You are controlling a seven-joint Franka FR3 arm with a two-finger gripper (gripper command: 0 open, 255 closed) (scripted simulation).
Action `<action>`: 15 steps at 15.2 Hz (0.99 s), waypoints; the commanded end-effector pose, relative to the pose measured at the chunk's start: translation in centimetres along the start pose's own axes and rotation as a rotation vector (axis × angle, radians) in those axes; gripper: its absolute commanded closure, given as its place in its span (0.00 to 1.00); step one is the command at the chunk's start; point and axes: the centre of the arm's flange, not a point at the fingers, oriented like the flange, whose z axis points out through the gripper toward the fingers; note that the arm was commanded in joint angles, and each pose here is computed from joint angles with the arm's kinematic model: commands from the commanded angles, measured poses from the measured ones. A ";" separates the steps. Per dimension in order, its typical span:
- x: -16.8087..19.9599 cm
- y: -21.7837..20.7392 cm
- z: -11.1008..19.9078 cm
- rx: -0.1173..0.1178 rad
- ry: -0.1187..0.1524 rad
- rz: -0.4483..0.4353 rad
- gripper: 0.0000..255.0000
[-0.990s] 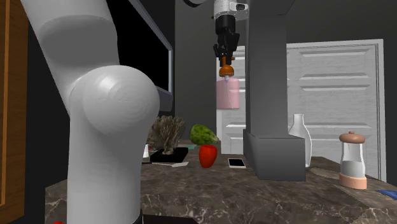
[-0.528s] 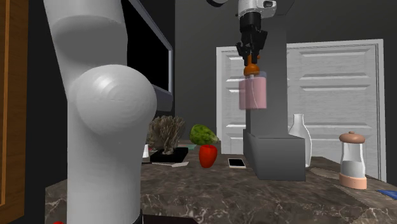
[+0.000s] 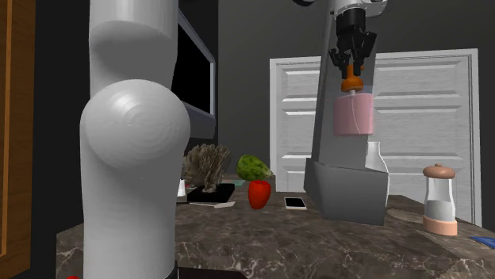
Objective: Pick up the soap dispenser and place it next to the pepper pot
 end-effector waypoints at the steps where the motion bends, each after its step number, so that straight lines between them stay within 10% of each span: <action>1: 2.2 1.8 0.3 -0.001 -0.001 -0.001 1.00; 15: 10.3 8.7 3.8 -0.001 -0.001 -0.001 1.00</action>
